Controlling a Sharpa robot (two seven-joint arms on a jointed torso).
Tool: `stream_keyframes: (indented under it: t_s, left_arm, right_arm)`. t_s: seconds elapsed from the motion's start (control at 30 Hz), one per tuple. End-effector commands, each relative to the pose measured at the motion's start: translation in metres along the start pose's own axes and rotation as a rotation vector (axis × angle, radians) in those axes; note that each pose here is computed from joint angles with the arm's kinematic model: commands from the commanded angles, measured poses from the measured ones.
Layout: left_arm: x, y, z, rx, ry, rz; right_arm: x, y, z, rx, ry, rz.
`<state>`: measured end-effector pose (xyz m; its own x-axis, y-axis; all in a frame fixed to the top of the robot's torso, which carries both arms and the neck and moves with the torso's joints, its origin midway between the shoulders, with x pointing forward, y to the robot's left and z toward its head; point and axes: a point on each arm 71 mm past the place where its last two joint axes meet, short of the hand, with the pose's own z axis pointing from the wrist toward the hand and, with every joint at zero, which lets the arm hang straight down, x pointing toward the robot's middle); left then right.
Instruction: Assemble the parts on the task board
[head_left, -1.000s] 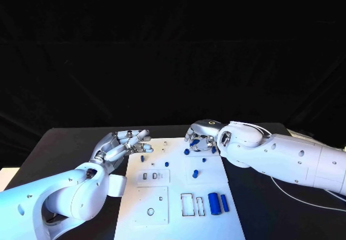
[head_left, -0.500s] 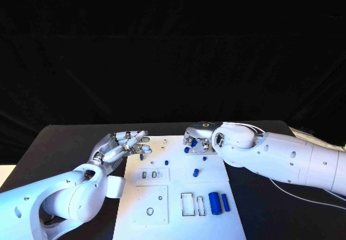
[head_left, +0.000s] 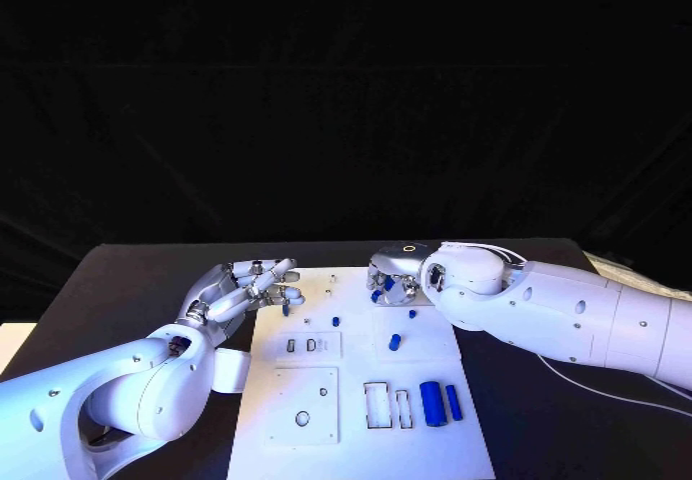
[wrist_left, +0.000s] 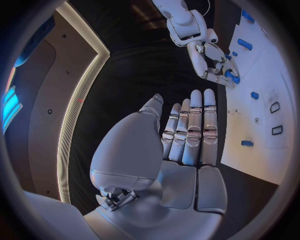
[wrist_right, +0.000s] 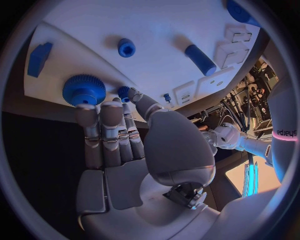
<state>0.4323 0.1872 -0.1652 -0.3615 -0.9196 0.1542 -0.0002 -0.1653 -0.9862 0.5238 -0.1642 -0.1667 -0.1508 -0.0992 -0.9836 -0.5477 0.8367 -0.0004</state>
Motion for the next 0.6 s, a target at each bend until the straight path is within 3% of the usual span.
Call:
stream_keyframes:
  t_s: [0.03, 0.6]
  left_arm:
    - [0.0031, -0.0015, -0.0001, 0.006, 0.027, -0.007]
    - [0.0027, -0.0015, -0.0010, -0.001, 0.029, -0.014]
  right_arm:
    - [0.0017, 0.0005, 0.0010, 0.003, 0.022, -0.021]
    - [0.0052, 0.0009, 0.0048, 0.009, 0.049, -0.037]
